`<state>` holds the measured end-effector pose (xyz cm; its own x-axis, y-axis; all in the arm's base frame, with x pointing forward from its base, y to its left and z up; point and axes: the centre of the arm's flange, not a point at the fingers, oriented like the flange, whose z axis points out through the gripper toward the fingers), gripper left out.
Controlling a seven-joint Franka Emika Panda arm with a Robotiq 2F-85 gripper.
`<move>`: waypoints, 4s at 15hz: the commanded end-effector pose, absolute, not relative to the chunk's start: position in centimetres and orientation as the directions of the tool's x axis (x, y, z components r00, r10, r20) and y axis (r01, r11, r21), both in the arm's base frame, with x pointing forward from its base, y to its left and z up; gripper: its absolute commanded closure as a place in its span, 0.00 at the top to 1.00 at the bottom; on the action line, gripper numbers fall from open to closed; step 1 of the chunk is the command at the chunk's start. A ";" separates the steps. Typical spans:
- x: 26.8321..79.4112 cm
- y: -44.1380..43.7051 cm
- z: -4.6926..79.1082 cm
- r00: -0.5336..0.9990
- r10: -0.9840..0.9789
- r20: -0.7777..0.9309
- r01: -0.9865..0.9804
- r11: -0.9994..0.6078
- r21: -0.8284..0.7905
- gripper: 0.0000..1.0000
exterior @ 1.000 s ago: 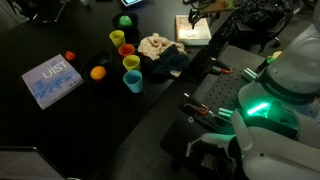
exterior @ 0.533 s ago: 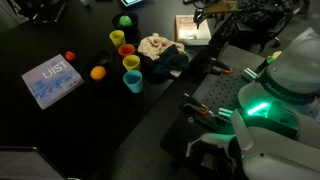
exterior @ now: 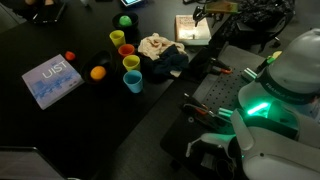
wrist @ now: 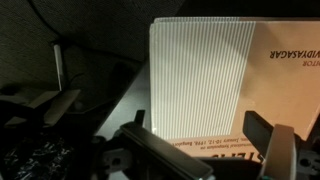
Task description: Open the orange book then flip some pages over.
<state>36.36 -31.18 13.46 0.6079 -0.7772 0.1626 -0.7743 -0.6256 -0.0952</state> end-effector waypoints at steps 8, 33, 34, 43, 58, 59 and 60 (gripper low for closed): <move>35.7 -32.1 11.4 0.624 -0.762 0.172 -0.752 -0.646 -0.134 1.00; 39.1 -29.8 17.7 0.670 -0.737 0.085 -0.711 -0.671 -0.209 1.00; 39.5 -29.5 18.3 0.678 -0.729 0.094 -0.702 -0.681 -0.211 1.00; 46.7 -22.0 24.2 0.860 -0.479 0.176 -0.470 -0.878 -0.092 1.00; 51.1 -12.4 24.5 0.962 -0.184 0.199 -0.204 -0.976 0.081 1.00; 50.6 -13.6 24.4 0.960 -0.208 0.189 -0.231 -0.967 0.106 1.00; 50.1 -14.7 24.4 0.955 -0.236 0.180 -0.260 -0.957 0.128 1.00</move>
